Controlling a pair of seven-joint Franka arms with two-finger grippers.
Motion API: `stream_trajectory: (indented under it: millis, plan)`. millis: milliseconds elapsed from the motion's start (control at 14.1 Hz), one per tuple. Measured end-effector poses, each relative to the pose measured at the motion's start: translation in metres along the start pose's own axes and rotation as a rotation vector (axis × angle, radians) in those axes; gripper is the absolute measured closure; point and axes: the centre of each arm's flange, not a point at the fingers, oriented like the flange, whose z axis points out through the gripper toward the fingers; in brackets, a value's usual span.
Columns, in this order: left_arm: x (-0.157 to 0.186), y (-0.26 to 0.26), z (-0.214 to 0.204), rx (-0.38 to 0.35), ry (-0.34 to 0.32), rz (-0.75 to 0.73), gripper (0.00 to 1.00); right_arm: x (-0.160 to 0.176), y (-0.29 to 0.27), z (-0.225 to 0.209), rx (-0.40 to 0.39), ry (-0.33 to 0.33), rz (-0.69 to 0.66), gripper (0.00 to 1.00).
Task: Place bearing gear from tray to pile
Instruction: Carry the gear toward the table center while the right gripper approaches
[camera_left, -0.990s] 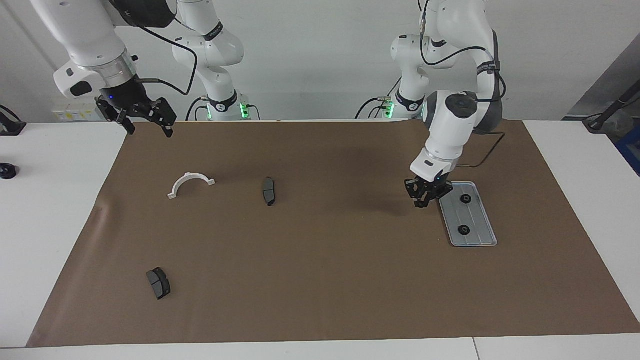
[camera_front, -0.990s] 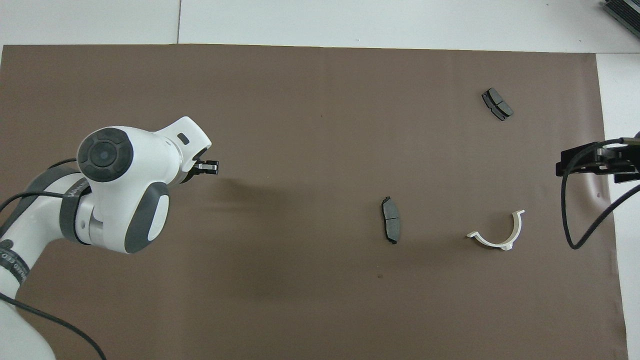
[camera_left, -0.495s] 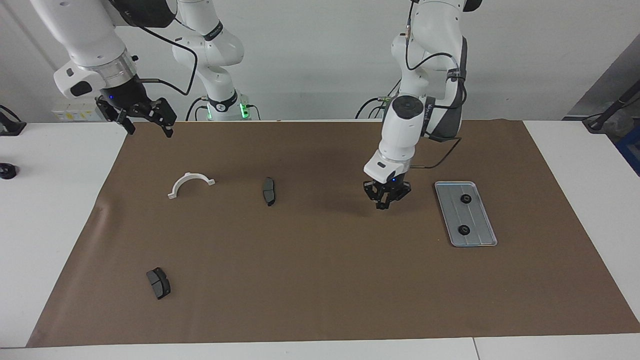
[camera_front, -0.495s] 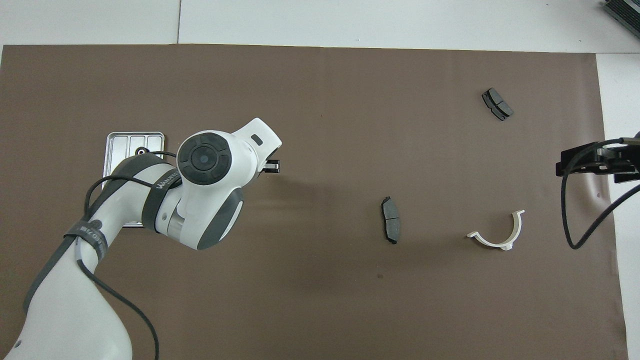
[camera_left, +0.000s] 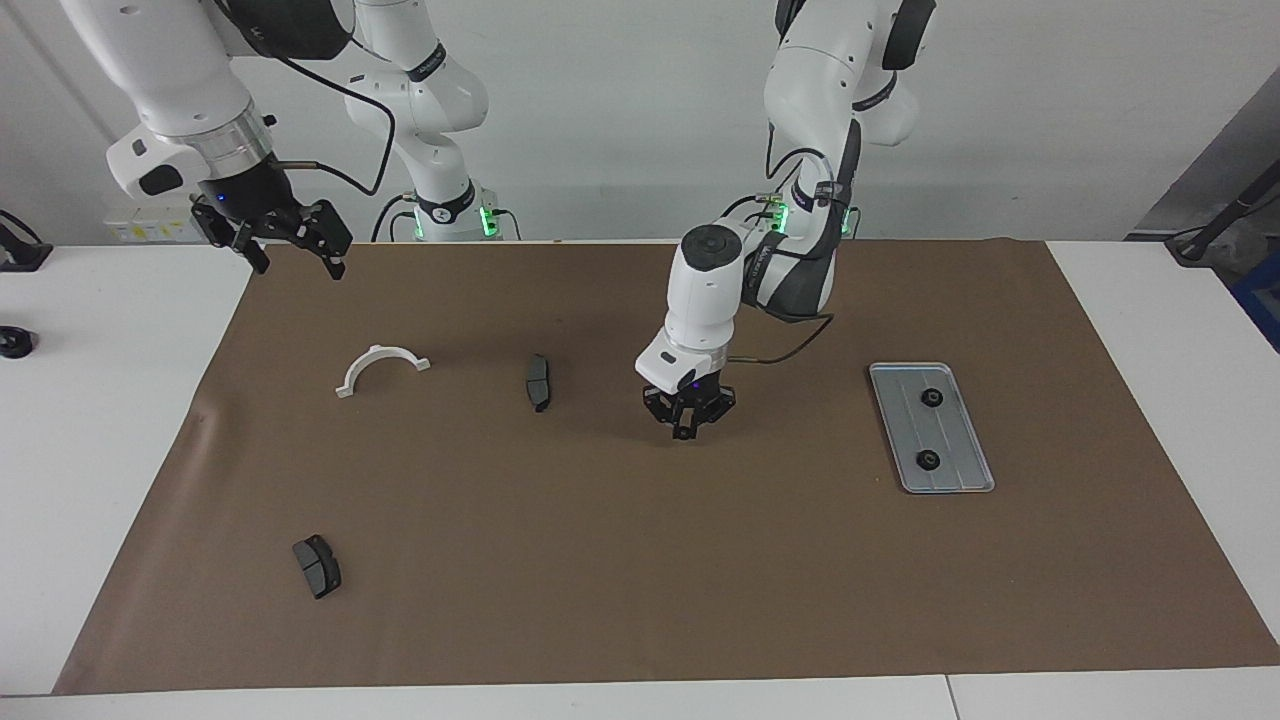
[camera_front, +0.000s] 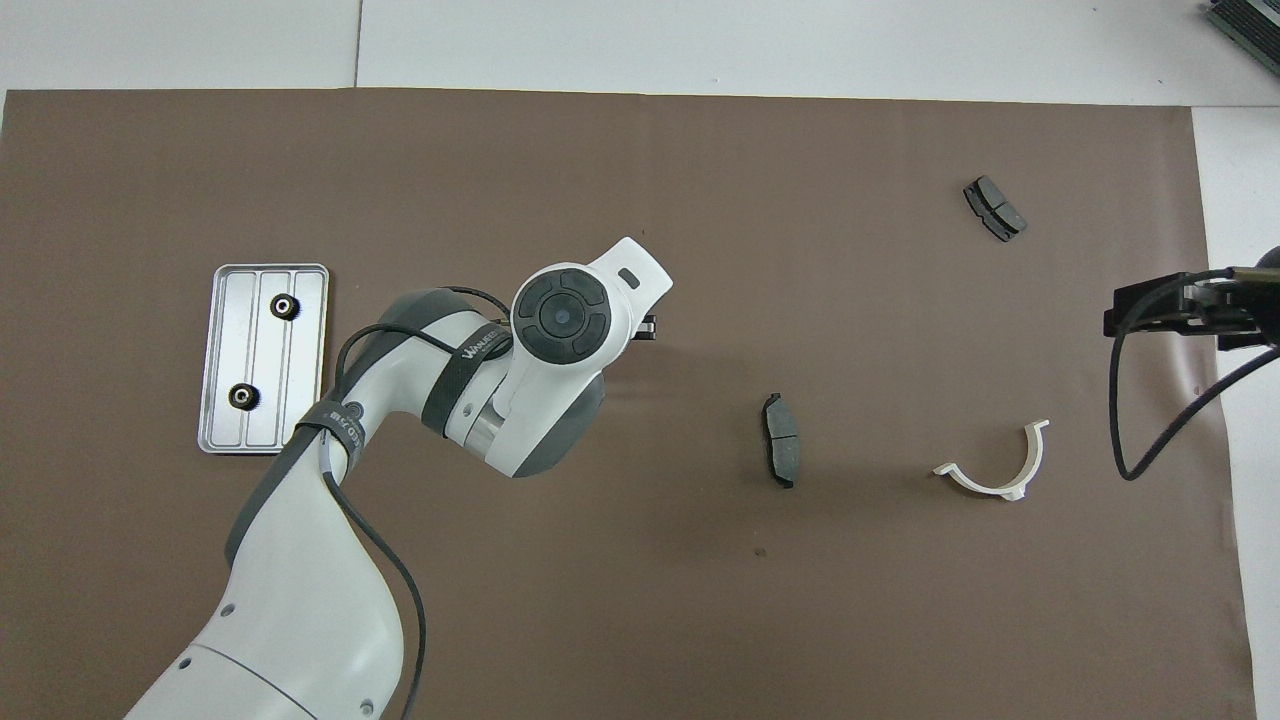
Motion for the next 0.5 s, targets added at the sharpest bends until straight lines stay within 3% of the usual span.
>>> stream_trajectory:
  millis: [495]
  plan:
    - [0.027, -0.028, 0.003, -0.031, 0.085, -0.051, 0.76, 0.040, -0.043, 0.061, 0.006, 0.063, -0.060, 0.00]
